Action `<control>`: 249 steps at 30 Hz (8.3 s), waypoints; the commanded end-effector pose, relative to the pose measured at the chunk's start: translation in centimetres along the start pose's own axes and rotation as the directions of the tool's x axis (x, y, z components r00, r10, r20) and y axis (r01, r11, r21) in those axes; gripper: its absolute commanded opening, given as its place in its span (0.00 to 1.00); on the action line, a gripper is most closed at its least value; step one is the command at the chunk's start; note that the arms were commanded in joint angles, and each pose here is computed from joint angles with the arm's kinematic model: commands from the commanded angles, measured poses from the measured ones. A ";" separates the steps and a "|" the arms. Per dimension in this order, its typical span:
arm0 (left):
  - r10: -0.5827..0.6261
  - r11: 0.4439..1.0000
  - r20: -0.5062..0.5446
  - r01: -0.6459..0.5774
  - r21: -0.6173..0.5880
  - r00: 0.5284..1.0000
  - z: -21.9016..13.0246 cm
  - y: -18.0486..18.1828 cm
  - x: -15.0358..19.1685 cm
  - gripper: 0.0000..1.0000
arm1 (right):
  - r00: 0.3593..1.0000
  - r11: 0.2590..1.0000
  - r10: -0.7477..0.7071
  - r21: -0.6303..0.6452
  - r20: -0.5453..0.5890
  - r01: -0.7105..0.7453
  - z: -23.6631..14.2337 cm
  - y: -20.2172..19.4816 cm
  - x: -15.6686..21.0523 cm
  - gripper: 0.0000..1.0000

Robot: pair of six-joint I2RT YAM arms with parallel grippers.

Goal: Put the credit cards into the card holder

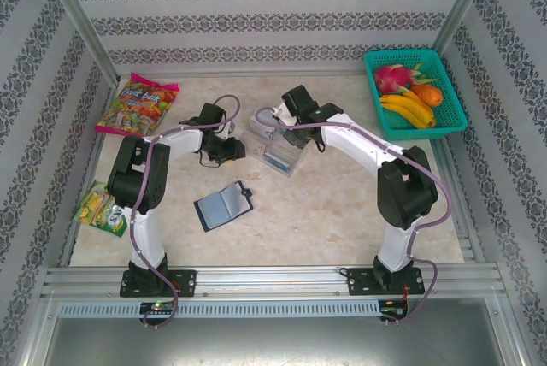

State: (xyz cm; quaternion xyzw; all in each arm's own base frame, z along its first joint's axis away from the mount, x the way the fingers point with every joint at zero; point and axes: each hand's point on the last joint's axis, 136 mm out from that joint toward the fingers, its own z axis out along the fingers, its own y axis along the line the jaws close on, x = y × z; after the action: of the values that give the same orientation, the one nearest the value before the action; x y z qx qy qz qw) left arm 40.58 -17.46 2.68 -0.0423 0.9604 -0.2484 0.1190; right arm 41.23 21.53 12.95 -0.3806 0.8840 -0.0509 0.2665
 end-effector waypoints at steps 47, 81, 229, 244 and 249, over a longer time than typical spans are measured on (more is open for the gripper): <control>0.021 0.999 0.006 -0.021 -0.042 1.000 -0.7 0.5 0.1 0.40 | 0.999 0.989 0.031 0.146 -0.007 -0.029 0.2 -4.1 -0.9 0.49; 0.021 0.999 0.010 -0.021 -0.040 1.000 -0.9 0.3 0.0 0.40 | 0.998 0.993 0.055 0.100 0.024 -0.057 -1.2 -4.0 -1.1 0.20; -0.303 0.881 -0.124 0.228 -0.415 0.945 -6.8 11.5 20.1 0.10 | 0.761 0.380 0.445 -0.671 -0.471 -0.637 2.3 29.3 -0.3 0.08; -0.322 0.867 -0.111 0.245 -0.433 0.940 -7.2 11.7 20.5 0.06 | 0.751 0.404 0.471 -0.643 -0.463 -0.650 2.1 27.7 1.5 0.08; -0.325 0.865 -0.112 0.247 -0.436 0.939 -7.3 11.7 20.6 0.00 | 0.748 0.404 0.472 -0.639 -0.467 -0.654 2.4 27.9 1.9 0.08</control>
State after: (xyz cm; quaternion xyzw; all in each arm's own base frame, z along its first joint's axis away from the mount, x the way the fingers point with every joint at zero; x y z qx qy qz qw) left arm 22.81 -9.56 1.86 -0.1677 0.9742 -0.1418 0.0515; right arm 23.70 41.88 3.77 -0.1381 0.8972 0.4193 -0.0107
